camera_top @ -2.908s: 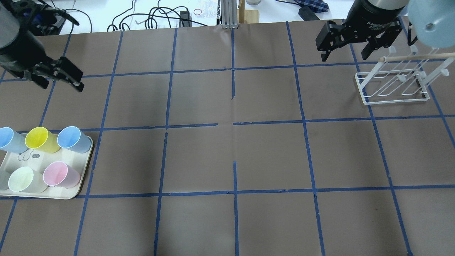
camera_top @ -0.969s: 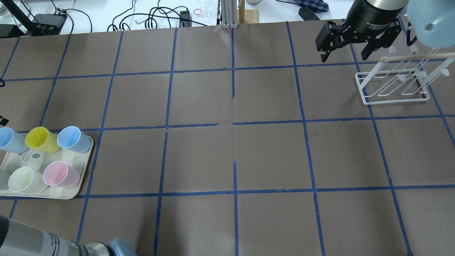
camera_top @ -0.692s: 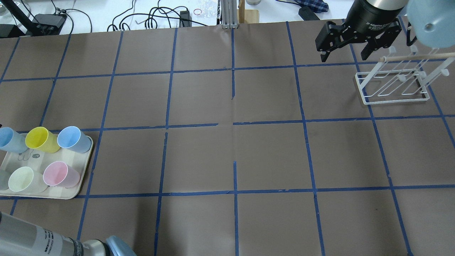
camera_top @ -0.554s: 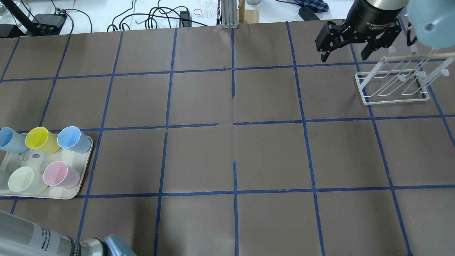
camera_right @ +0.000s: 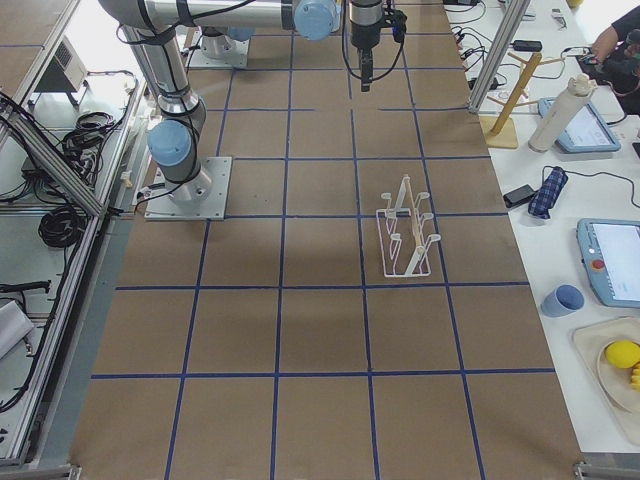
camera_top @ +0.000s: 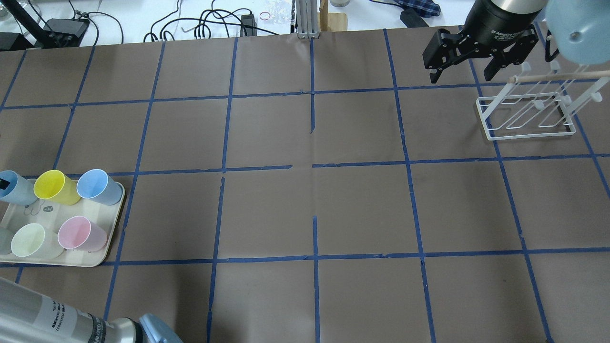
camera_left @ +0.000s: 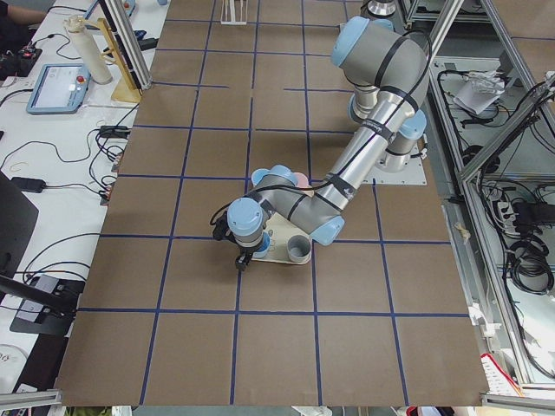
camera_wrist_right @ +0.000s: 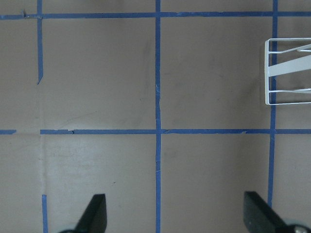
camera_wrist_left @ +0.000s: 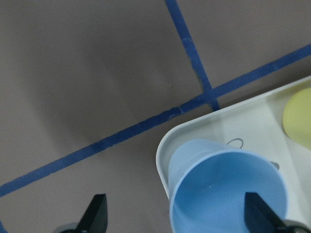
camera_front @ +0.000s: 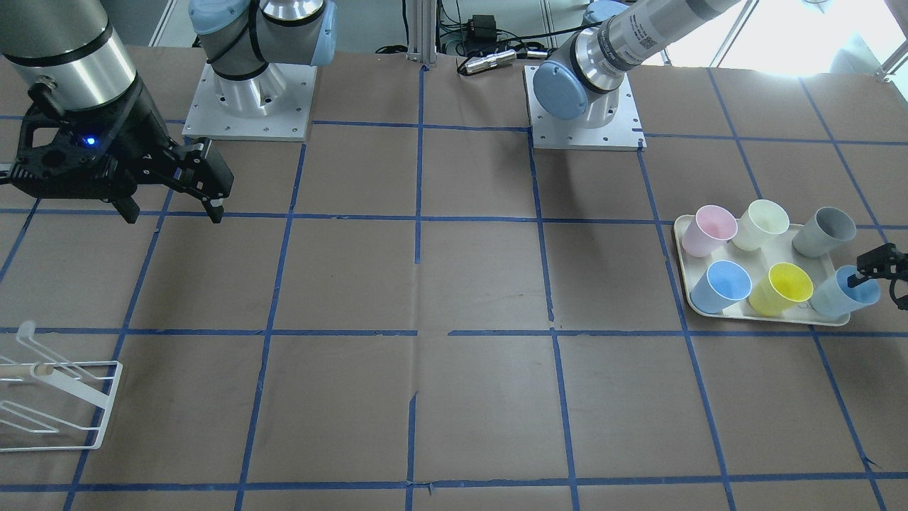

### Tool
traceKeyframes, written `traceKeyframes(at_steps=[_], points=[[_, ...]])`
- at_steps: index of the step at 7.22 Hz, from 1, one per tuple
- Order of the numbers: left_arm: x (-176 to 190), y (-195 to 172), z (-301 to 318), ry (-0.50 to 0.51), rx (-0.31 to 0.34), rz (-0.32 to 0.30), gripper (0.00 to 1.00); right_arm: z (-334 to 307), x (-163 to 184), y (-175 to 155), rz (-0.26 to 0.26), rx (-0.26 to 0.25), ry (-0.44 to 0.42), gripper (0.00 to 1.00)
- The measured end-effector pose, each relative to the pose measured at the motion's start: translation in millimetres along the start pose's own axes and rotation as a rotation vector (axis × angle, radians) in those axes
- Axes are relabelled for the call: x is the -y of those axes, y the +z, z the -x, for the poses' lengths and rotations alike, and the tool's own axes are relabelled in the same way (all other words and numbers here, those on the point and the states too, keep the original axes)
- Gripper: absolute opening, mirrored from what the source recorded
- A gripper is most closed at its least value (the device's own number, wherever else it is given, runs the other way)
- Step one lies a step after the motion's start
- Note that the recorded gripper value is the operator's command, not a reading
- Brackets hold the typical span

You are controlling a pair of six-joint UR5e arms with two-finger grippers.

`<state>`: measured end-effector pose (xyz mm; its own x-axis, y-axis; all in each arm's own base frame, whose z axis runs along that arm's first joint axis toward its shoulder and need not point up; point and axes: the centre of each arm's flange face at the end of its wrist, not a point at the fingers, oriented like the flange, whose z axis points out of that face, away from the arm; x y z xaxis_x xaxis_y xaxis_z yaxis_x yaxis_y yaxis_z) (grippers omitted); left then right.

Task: Transfer IKEA cup to right arm and place on rack

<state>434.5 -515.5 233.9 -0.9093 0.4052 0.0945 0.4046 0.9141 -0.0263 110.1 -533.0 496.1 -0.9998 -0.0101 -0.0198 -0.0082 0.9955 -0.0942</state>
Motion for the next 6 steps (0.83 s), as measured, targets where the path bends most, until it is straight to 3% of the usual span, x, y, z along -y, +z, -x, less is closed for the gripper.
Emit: traceKeyframes(at_steps=[1,2,3,4,6], points=[[-0.2,3.4,0.6,0.01,-0.004,0.002,0.52,1.1,0.0,0.0,0.0,0.011,0.0,1.0],[-0.2,5.3,1.9,0.023,-0.005,0.004,0.24,1.7,0.1,0.0,-0.001,0.017,0.0,1.0],[0.3,6.3,3.2,0.031,-0.005,0.005,0.07,1.9,0.1,0.0,-0.001,0.02,0.0,1.0],[1.9,6.5,3.4,0.037,-0.005,0.006,0.0,2.0,0.0,0.2,0.0,0.02,0.0,1.0],[4.7,7.6,1.3,0.036,-0.014,0.008,0.0,2.0,0.0,0.5,0.0,0.02,-0.003,1.0]])
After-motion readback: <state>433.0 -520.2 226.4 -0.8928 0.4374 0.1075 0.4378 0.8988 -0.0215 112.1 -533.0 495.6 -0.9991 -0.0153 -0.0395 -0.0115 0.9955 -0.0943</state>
